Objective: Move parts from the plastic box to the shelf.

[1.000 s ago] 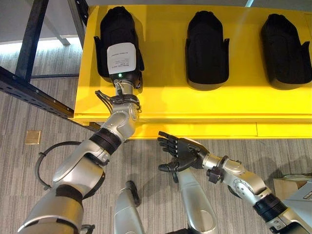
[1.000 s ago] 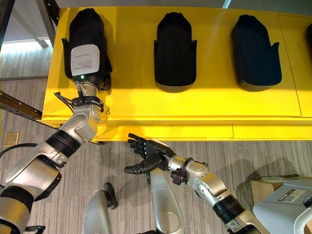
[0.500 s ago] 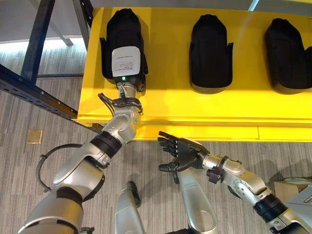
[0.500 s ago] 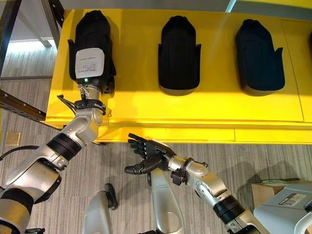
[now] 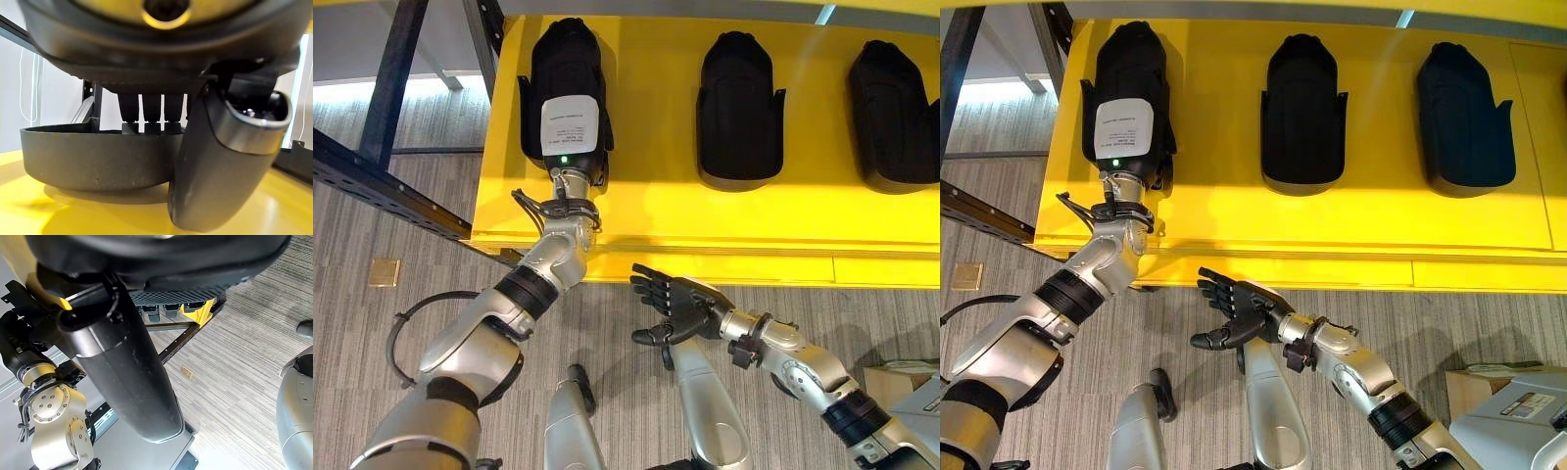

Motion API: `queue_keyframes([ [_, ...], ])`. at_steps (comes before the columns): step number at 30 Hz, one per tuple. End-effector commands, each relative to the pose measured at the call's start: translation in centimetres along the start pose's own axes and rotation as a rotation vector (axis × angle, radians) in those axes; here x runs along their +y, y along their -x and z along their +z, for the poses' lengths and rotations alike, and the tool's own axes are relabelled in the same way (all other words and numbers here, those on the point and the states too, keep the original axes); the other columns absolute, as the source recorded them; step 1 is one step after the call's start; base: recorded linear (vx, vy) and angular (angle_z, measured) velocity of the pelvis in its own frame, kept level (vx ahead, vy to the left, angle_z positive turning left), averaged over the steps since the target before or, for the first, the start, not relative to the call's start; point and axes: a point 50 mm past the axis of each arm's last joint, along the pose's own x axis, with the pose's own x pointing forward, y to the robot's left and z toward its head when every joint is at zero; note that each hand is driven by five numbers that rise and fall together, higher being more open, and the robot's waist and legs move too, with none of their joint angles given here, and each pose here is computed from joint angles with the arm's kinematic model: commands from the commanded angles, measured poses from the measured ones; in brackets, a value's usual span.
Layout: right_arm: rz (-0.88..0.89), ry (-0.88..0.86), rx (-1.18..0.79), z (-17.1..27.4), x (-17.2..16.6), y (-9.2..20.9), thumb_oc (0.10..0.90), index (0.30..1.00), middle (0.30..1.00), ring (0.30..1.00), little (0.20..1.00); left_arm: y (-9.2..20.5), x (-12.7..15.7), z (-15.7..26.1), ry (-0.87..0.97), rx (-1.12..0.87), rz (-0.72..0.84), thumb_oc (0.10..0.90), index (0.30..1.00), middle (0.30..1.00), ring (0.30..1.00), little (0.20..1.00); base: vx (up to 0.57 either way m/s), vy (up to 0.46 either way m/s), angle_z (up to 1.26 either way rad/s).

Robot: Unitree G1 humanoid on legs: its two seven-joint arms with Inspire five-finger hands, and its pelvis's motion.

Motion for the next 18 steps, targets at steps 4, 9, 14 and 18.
queue_keyframes([
  [4, 0.103, 0.001, -0.218, 3.24, 2.34, -1.09, 0.9, 1.0, 1.0, 1.0, 1.0, 0.22, 0.93, -0.82, -0.035, -0.021, 0.059, 0.9, 1.0, 1.0, 1.0, 1.0, 0.0, 0.0, 0.0],
  [9, 0.099, 0.004, -0.219, 3.21, 2.37, -1.08, 0.9, 1.0, 1.0, 1.0, 1.0, 0.27, 0.9, -0.78, -0.024, -0.023, 0.057, 0.9, 1.0, 1.0, 1.0, 1.0, 0.0, 0.0, 0.0],
  [14, 0.097, 0.006, -0.218, 3.23, 2.44, -1.04, 0.9, 1.0, 1.0, 1.0, 1.0, 0.57, 0.92, -0.57, -0.01, -0.033, 0.069, 0.9, 1.0, 1.0, 1.0, 1.0, 0.0, 0.0, 0.0],
  [18, 0.089, 0.001, -0.226, 3.2, 2.43, -1.05, 0.9, 1.0, 1.0, 1.0, 1.0, 0.9, 0.93, -0.07, -0.024, -0.039, 0.055, 0.9, 1.0, 1.0, 1.0, 1.0, 0.02, -0.027, 0.0],
])
